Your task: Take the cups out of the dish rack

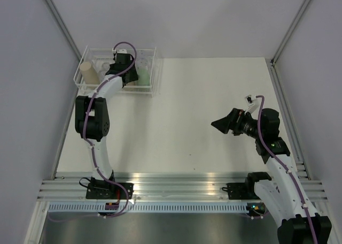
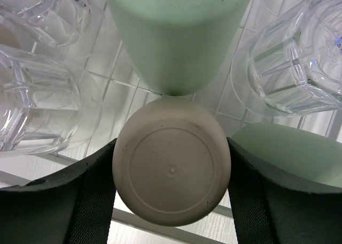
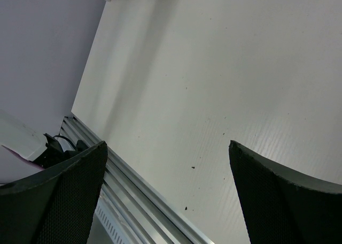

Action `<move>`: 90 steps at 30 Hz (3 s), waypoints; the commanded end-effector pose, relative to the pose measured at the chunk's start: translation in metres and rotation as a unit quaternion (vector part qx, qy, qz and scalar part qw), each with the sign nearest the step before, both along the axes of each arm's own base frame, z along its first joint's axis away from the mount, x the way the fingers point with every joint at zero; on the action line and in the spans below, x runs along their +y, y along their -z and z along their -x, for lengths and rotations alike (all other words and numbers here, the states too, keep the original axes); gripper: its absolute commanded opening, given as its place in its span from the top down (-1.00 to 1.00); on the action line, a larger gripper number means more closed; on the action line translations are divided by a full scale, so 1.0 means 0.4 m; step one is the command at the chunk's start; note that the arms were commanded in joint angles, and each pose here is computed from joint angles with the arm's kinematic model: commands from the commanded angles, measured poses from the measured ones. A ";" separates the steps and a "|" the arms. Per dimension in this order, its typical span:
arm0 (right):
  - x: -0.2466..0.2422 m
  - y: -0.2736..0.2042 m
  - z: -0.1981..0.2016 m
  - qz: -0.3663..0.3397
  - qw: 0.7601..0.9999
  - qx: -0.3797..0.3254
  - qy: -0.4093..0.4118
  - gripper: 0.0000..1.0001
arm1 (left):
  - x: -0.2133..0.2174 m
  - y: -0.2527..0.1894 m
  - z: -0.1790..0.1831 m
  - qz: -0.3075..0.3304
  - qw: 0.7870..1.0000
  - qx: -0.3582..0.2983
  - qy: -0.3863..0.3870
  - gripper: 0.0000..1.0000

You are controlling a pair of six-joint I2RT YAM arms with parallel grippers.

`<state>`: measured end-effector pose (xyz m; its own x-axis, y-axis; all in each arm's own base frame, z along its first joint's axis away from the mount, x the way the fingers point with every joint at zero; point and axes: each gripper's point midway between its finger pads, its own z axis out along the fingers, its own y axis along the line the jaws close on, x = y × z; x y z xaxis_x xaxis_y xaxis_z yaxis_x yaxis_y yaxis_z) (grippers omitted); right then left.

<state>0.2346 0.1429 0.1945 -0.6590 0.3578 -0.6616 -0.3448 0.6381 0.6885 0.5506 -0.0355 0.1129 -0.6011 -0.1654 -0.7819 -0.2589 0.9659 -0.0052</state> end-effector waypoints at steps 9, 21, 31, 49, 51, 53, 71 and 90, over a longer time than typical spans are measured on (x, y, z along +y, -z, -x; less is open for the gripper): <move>-0.002 0.000 -0.005 0.007 1.000 -0.011 0.003 -0.96 | 0.000 -0.141 0.037 0.007 0.998 -0.066 -0.006 0.95; 0.008 -0.087 -0.022 -0.039 0.995 -0.091 0.011 -0.96 | -0.087 -0.528 0.192 0.097 0.964 -0.242 0.039 0.95; 0.075 -0.132 -0.024 -0.102 0.986 -0.127 -0.047 -0.96 | -0.417 -0.619 0.526 0.403 0.843 -0.190 0.301 0.95; 0.237 -0.166 0.035 -0.200 0.954 -0.178 -0.134 -0.96 | -0.473 -0.530 0.836 0.699 0.579 -0.113 0.405 0.95; 0.255 -0.175 0.025 -0.196 0.954 -0.181 -0.135 -0.96 | -0.476 -0.511 0.842 0.700 0.582 -0.109 0.399 0.95; 0.280 -0.183 0.024 -0.189 0.953 -0.186 -0.144 -0.96 | -0.480 -0.493 0.847 0.704 0.584 -0.104 0.390 0.95; 0.418 -0.158 -0.013 -0.159 0.956 -0.177 -0.172 -0.27 | -0.542 -0.328 0.886 0.727 0.596 -0.018 0.340 0.95; 0.495 -0.093 0.048 -0.118 0.955 -0.157 -0.220 0.99 | -0.605 -0.302 0.873 0.756 0.565 0.010 0.330 0.95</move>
